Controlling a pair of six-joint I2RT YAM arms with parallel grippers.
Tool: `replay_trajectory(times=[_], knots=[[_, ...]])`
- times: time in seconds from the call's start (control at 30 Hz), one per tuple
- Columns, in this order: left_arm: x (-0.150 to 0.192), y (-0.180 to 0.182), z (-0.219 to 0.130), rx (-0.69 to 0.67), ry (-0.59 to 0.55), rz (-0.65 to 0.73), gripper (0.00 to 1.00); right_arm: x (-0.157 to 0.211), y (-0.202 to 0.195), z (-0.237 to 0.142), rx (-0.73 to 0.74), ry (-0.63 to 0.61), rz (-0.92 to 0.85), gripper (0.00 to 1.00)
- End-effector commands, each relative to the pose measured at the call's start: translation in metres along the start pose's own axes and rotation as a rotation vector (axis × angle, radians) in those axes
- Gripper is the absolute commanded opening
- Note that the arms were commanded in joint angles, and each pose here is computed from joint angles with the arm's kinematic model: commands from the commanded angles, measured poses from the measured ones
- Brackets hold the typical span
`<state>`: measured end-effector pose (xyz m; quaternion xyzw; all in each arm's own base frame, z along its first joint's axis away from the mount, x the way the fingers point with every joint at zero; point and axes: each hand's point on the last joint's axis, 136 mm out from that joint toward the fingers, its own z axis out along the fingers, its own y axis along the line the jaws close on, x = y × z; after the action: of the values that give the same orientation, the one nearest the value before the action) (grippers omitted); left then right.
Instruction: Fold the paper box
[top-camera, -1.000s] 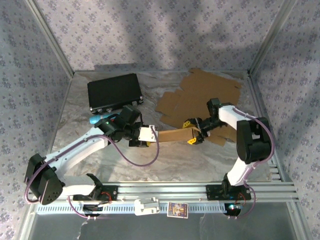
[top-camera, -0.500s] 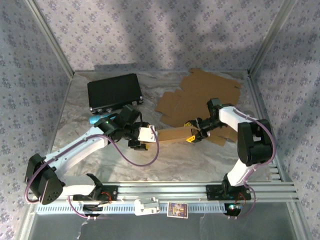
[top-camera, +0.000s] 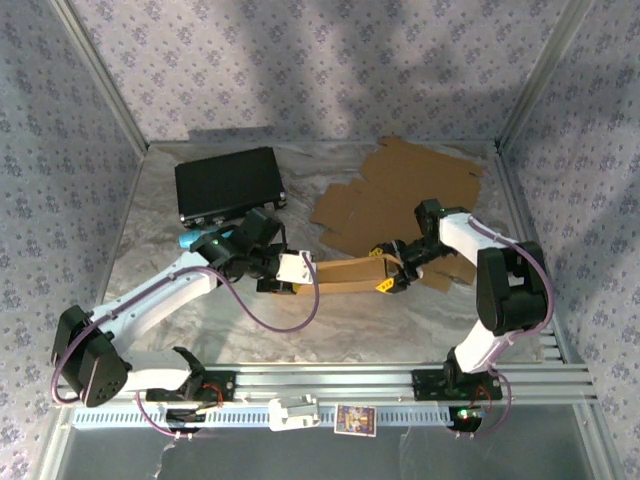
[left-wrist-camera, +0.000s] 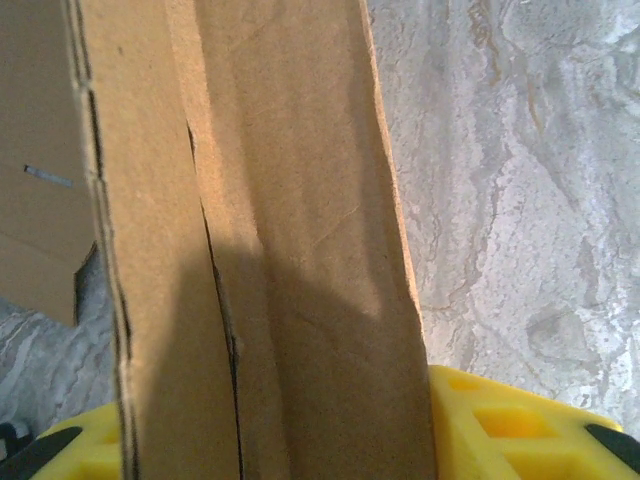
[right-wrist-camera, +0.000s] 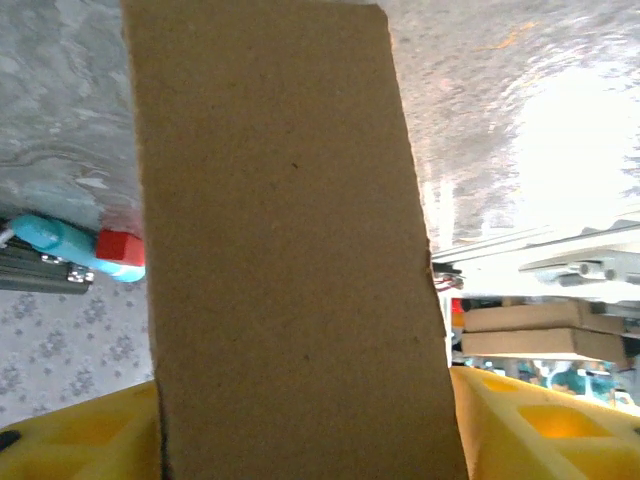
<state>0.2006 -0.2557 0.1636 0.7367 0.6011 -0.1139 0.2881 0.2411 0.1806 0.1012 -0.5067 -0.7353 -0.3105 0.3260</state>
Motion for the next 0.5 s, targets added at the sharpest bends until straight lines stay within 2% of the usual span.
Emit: replay_trajectory(times=[0.0,0.27,0.37,0.47], knots=[[0.002,-0.027,-0.001,0.140,-0.003,-0.009,0.43,0.006,0.012,-0.018,0.000,-0.026,-0.057,0.69],[0.002,-0.029,-0.009,0.159,0.014,-0.047,0.44,0.019,0.027,-0.085,0.003,-0.224,-0.318,0.75],[0.003,-0.032,-0.013,0.167,0.025,-0.069,0.44,0.017,0.023,-0.113,0.056,-0.376,-0.467,0.73],[0.006,-0.036,-0.019,0.178,0.043,-0.100,0.45,0.019,0.031,-0.145,0.070,-0.591,-0.700,0.66]])
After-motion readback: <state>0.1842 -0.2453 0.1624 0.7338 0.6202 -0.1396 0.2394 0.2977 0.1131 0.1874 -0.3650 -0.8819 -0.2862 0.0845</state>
